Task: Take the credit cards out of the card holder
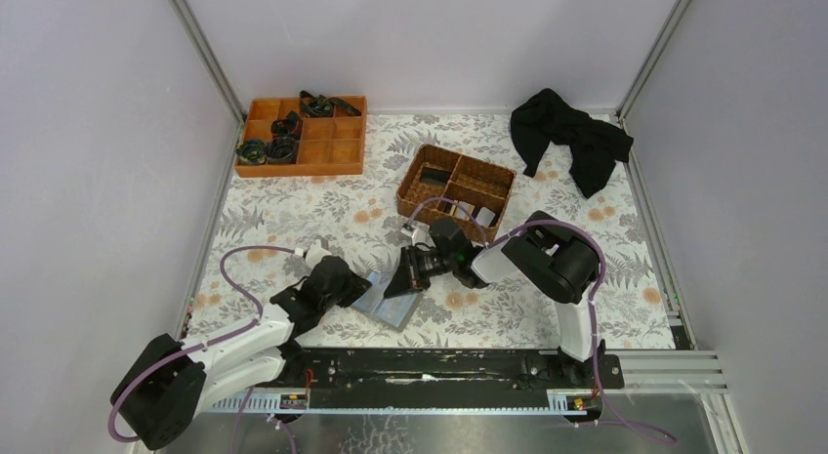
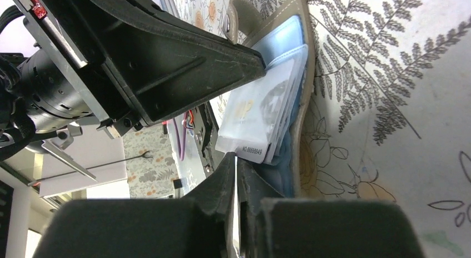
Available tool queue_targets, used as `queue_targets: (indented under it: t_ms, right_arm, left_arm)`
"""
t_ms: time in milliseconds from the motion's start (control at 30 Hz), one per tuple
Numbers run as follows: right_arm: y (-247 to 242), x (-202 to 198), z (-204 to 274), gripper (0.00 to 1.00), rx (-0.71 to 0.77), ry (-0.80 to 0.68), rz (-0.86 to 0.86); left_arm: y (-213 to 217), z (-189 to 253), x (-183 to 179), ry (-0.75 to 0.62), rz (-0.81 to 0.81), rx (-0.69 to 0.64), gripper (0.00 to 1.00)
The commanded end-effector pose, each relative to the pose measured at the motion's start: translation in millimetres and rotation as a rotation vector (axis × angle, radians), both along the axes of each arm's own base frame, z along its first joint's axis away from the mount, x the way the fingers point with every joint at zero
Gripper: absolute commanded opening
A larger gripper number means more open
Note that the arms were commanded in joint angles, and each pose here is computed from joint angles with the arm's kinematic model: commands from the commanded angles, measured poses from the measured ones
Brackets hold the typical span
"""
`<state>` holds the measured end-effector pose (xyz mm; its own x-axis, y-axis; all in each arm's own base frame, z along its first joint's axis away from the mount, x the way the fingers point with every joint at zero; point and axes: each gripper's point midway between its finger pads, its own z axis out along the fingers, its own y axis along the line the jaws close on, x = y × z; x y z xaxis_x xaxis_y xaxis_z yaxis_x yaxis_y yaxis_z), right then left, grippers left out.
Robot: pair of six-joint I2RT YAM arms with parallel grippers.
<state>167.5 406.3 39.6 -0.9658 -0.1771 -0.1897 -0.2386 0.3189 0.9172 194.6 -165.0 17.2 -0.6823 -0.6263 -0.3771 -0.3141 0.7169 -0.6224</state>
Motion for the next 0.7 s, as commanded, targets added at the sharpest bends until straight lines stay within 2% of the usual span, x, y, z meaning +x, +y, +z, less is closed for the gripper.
queue_targets:
  t_ms: [0,400,500,600,667]
  right_arm:
    - [20.7,11.6,41.8,0.01,0.127,-0.117,-0.012]
    - [-2.0,43.2,31.2,0.01,0.055,-0.134,-0.112]
    - [-8.1,51.4,34.6,0.08,0.043,-0.155,-0.125]
    - [-8.6,55.8,37.8,0.2,0.036,-0.168,-0.125]
    - [-7.4,56.3,39.4,0.22,0.039,-0.173,-0.12]
  left_arm:
    - [-8.5,-12.9,-21.7,0.064,-0.086,-0.027,0.0]
    - [-6.3,-11.8,-23.5,0.053,-0.086,-0.03,0.0]
    - [-6.7,-11.9,-23.5,0.053,-0.089,-0.031,0.0]
    - [-7.7,-11.2,-23.0,0.05,-0.092,-0.034,0.0]
    - [-8.1,-11.1,-22.7,0.048,-0.094,-0.033,0.0]
